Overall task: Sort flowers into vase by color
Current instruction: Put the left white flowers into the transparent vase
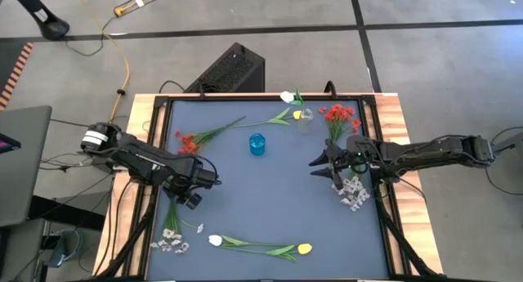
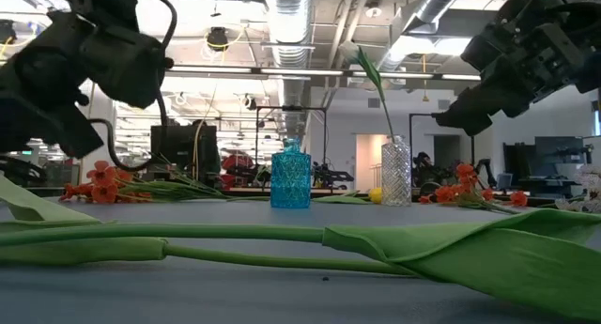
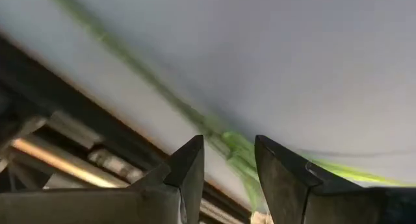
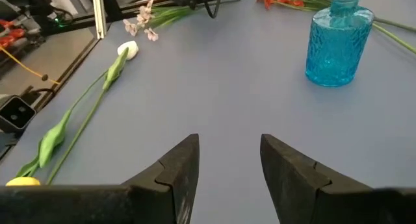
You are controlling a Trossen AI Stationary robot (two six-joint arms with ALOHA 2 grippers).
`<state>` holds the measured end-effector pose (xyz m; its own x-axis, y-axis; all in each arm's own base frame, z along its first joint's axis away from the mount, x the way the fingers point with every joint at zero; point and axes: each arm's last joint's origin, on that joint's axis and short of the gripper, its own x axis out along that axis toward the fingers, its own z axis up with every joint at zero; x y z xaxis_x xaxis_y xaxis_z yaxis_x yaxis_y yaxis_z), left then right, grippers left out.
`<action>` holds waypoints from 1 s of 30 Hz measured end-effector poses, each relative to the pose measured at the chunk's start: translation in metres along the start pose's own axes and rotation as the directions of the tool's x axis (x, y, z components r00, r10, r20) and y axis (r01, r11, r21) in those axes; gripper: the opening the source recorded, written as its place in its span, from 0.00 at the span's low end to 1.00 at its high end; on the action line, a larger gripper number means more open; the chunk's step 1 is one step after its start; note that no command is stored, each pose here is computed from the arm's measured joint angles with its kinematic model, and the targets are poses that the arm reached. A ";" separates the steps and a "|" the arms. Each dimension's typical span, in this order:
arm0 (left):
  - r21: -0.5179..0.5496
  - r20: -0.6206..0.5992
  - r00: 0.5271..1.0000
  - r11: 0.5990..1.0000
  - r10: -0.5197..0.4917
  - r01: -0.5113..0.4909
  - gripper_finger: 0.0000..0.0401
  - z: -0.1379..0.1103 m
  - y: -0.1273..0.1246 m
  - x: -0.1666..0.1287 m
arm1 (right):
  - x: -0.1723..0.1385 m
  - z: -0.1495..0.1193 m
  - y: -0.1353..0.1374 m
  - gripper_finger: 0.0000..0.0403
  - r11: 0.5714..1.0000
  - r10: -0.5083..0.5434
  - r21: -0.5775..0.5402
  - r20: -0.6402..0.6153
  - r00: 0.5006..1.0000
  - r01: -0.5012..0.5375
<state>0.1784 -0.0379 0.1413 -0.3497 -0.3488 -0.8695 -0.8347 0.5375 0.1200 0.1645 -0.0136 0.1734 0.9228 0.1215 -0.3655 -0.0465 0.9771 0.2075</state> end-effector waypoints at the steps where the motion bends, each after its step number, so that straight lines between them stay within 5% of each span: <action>1: -0.001 0.001 1.000 1.000 0.002 -0.002 0.31 0.001 0.000 0.002 | 0.001 0.000 0.000 0.47 1.000 0.000 -0.001 0.001 1.000 0.000; 30: -0.031 0.080 0.987 0.990 0.139 -0.136 0.31 -0.003 0.003 -0.013 | 0.021 -0.009 -0.006 0.47 1.000 -0.005 0.005 -0.049 0.999 0.006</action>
<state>0.1791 -0.0343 0.1543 -0.4269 -0.2088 -0.8798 -0.7918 0.5563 0.2522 0.1809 -0.0157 0.1566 0.9033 0.1247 -0.4104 -0.0394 0.9769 0.2099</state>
